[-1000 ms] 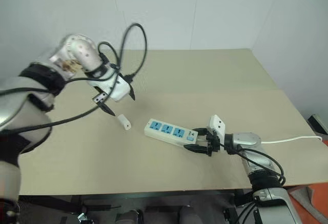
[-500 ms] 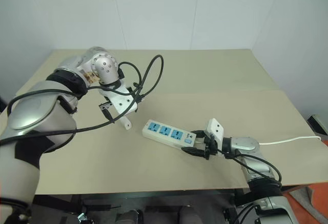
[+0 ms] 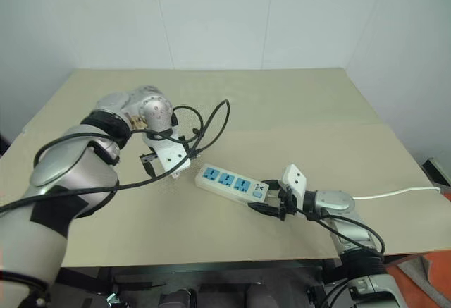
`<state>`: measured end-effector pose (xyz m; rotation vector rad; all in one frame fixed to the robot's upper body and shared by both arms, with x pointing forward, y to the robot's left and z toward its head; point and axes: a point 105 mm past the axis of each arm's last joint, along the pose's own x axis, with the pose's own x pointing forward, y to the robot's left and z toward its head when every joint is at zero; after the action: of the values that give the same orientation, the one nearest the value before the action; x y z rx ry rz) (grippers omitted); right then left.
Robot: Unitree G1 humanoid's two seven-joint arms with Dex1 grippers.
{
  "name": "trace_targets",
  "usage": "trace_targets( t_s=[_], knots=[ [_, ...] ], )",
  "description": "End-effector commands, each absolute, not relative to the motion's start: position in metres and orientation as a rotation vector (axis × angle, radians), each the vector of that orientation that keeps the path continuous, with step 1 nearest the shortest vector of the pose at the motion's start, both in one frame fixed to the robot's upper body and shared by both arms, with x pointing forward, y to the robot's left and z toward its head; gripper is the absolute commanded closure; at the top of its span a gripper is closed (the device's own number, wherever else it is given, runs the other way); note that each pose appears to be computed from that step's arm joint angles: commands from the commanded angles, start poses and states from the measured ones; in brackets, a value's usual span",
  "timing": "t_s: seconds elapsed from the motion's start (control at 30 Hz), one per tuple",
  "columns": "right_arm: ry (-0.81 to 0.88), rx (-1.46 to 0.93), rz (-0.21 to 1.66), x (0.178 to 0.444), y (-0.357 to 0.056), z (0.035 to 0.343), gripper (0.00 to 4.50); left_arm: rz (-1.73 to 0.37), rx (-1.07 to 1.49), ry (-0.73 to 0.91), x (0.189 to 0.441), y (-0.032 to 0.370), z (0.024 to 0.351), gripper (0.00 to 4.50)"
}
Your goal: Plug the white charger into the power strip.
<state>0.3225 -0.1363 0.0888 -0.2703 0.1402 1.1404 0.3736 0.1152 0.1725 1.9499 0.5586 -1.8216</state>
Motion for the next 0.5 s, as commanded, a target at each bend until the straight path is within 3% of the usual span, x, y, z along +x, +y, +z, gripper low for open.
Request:
trace_targets(
  t_s=[0.03, 0.5],
  knots=[
    [0.206, -0.281, 1.165, 0.314, -0.131, 0.071, 1.09, -1.807, 1.948, 0.565, 0.375, 0.115, 0.173, 0.0],
    [0.217, -0.3, 1.132, 0.312, -0.136, 0.067, 1.09, -1.628, 2.179, 0.545, 0.396, 0.118, 0.149, 0.0]
  ],
)
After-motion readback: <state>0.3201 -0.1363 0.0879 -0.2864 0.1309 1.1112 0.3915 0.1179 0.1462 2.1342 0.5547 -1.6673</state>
